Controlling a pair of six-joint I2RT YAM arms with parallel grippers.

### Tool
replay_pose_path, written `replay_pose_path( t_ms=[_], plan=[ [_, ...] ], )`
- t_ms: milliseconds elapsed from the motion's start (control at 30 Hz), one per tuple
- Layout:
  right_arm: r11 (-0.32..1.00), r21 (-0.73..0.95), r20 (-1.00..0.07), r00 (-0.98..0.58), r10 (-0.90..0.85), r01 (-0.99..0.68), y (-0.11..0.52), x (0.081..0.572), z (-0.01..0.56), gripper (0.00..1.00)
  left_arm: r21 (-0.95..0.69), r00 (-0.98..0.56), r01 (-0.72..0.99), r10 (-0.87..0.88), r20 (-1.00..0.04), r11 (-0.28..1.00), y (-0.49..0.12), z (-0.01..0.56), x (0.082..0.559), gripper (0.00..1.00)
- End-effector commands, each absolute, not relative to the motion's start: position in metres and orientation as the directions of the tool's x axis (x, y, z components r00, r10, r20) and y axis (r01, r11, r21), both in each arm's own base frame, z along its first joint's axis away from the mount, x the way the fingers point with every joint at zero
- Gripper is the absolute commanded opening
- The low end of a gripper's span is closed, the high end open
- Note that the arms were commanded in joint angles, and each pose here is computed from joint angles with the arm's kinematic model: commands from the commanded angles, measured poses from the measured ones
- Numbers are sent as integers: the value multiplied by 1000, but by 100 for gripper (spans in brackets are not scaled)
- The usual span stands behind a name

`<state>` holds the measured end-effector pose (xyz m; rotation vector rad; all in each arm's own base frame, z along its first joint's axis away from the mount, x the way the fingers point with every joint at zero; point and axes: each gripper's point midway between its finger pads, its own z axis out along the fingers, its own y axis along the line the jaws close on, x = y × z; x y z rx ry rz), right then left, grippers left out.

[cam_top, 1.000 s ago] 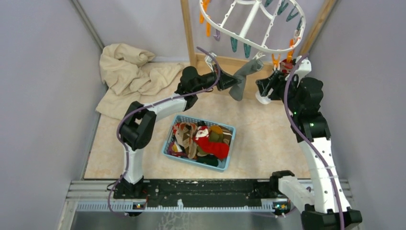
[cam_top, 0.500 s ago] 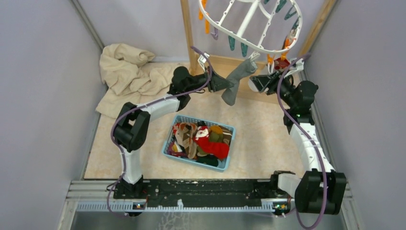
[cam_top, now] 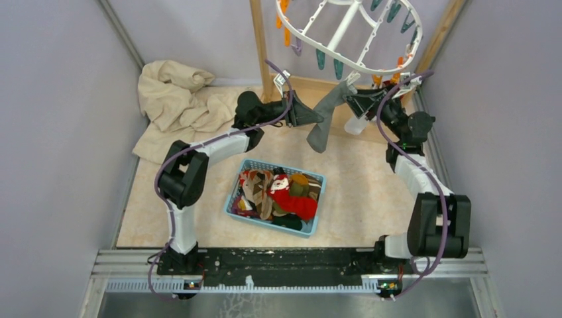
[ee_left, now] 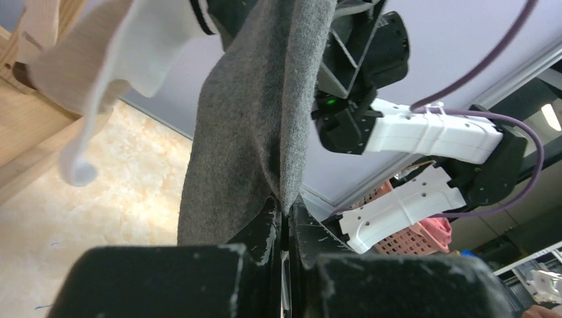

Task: Remove the socks clipped to the hanger
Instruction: Remove the sock from the hanger.

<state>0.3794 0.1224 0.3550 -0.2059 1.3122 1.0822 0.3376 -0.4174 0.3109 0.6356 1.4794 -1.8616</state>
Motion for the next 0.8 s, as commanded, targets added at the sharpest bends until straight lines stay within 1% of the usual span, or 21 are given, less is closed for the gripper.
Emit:
replay_pose_path(
  t_ms=[0, 167, 433, 767],
  plan=[
    [496, 269, -836, 56, 546, -825, 122, 374, 408, 57, -617, -647, 762, -189, -739, -196, -414, 324, 333, 5],
    [469, 247, -823, 72, 563, -848, 122, 382, 412, 58, -620, -653, 756, -176, -736, -210, -415, 324, 332, 5],
    [377, 247, -762, 62, 644, -893, 115, 385, 418, 59, -627, -663, 746, -162, -731, -225, -412, 323, 333, 6],
    [346, 232, -740, 66, 670, -909, 113, 396, 429, 56, -634, -670, 739, -149, -727, -230, -415, 319, 334, 6]
  ],
)
